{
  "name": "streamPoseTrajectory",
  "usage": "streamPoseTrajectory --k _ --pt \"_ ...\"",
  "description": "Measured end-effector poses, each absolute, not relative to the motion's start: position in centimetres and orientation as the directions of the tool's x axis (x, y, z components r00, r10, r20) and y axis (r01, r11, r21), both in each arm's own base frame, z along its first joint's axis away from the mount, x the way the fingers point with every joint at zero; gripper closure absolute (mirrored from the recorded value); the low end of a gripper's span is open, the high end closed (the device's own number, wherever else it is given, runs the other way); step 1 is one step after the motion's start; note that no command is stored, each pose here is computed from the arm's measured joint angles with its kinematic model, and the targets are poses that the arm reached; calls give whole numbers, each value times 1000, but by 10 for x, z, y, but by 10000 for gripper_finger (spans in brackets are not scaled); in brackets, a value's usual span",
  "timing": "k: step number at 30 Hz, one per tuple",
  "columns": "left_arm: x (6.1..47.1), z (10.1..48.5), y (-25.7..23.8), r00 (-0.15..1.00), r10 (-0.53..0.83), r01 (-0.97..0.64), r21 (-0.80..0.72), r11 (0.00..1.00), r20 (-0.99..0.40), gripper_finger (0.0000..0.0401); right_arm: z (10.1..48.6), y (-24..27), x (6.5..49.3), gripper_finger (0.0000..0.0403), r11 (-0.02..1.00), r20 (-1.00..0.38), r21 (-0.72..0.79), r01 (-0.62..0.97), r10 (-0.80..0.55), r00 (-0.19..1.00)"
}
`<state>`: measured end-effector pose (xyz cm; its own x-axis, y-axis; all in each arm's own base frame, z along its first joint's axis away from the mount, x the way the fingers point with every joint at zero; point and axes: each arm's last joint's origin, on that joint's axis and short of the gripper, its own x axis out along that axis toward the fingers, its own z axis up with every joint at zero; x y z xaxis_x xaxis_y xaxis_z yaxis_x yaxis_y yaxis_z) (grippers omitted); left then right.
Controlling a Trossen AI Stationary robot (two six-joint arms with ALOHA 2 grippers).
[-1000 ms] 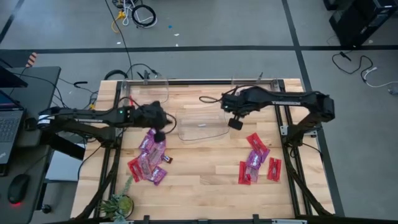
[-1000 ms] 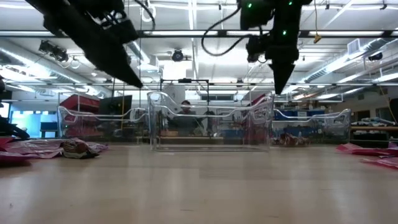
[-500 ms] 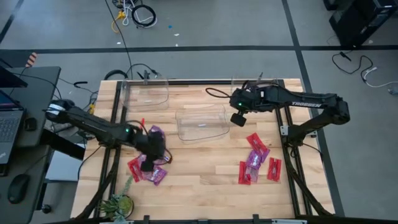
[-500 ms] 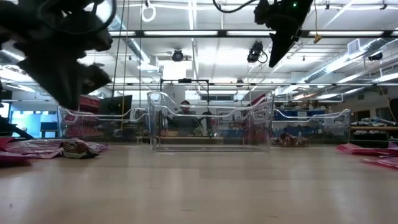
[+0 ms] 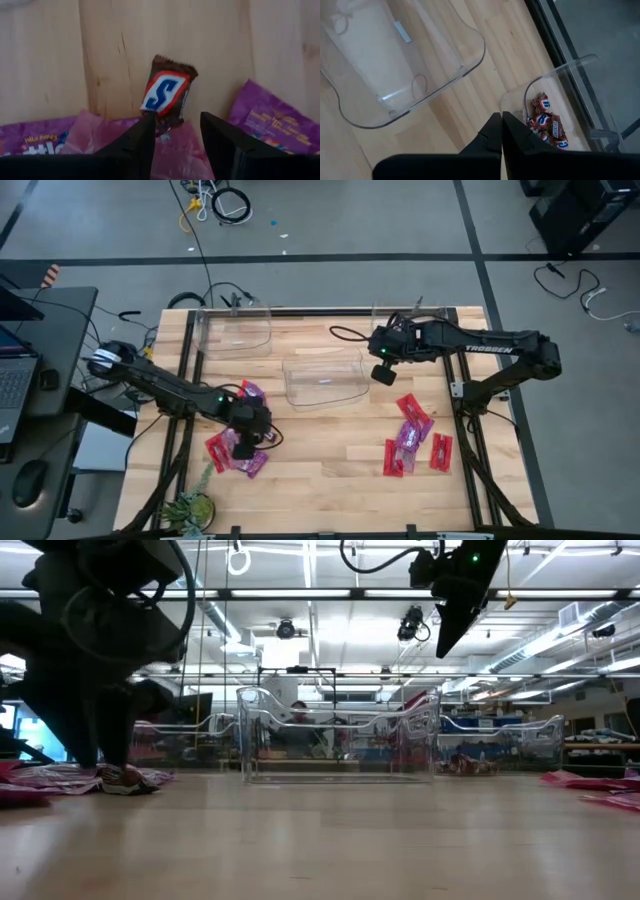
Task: Sort candy
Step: Put the brown chocolate bar into the top right transparent bin
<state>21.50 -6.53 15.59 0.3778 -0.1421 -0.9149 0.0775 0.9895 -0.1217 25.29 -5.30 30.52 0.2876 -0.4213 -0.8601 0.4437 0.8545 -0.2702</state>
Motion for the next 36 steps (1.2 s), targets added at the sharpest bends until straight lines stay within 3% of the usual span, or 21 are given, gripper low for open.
streamPoseTrajectory --k 7,15,24,31,36 --pt "216 148 -64 351 -69 27 -64 998 -934 264 306 -53 254 403 859 -854 -273 433 -424 302" --pt "216 147 -63 354 -45 18 -42 999 -934 389 306 -53 255 403 861 -854 -277 426 -424 302" --pt "219 172 -61 395 -51 34 -40 999 -917 399 306 -53 254 403 869 -854 -290 401 -424 301" --pt "222 204 -39 553 26 -144 -65 987 -833 400 307 -53 255 403 855 -835 -336 394 -464 295" --pt "218 231 -25 695 -30 -148 -184 972 -719 400 309 -47 259 402 850 -800 -379 367 -500 332"
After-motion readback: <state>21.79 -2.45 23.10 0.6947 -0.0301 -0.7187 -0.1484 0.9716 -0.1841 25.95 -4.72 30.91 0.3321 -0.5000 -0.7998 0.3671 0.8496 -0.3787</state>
